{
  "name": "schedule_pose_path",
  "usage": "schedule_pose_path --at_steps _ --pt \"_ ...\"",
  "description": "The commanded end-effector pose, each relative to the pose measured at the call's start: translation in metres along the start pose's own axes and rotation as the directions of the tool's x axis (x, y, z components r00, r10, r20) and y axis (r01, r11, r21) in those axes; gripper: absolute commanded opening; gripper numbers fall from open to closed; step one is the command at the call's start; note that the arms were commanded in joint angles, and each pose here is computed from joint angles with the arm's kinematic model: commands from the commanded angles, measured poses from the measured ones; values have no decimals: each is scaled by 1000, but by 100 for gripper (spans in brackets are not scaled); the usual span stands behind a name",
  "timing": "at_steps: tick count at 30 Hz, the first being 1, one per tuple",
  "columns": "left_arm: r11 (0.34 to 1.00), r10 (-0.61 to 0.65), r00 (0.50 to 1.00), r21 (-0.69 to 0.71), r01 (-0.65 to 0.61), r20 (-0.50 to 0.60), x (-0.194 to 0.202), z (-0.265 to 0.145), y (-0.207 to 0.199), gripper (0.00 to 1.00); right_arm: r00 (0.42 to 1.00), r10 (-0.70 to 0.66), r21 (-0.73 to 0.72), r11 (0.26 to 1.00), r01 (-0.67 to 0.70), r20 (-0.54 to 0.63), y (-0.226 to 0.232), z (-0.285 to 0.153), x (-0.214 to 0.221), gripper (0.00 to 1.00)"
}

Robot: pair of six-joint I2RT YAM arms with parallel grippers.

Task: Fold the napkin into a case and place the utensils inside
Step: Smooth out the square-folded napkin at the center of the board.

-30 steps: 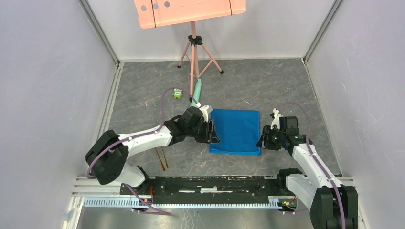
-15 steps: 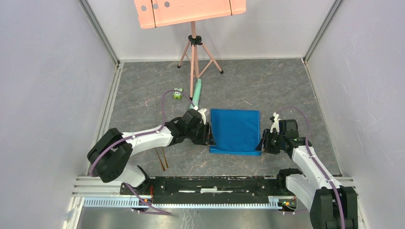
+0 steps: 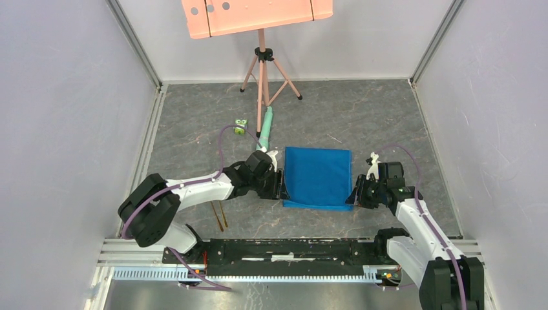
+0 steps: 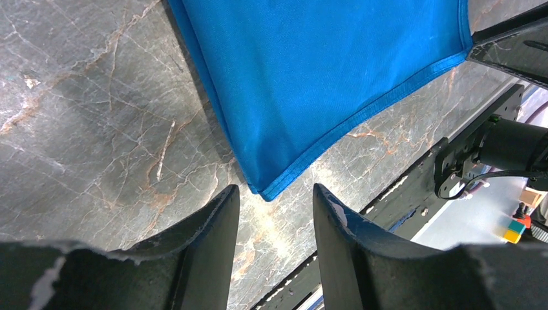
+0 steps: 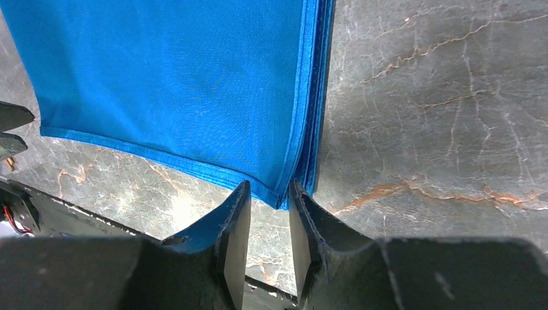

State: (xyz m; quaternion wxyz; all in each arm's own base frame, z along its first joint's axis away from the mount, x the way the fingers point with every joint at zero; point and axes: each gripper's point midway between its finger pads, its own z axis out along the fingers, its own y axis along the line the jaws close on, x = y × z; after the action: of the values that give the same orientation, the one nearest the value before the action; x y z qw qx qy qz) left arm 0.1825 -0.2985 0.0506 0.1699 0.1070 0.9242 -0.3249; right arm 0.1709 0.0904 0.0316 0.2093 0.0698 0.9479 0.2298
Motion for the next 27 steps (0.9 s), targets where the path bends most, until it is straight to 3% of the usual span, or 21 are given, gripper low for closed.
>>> schedule_pose_path --at_steps 1,27 --pt "1000 -6 999 -1 6 32 -6 2 2 52 999 -15 -30 999 16 39 13 -11 -15 34" --pt "1000 -9 999 -22 10 30 -2 3 9 52 999 26 -60 998 -24 21 17 -12 -3 37"
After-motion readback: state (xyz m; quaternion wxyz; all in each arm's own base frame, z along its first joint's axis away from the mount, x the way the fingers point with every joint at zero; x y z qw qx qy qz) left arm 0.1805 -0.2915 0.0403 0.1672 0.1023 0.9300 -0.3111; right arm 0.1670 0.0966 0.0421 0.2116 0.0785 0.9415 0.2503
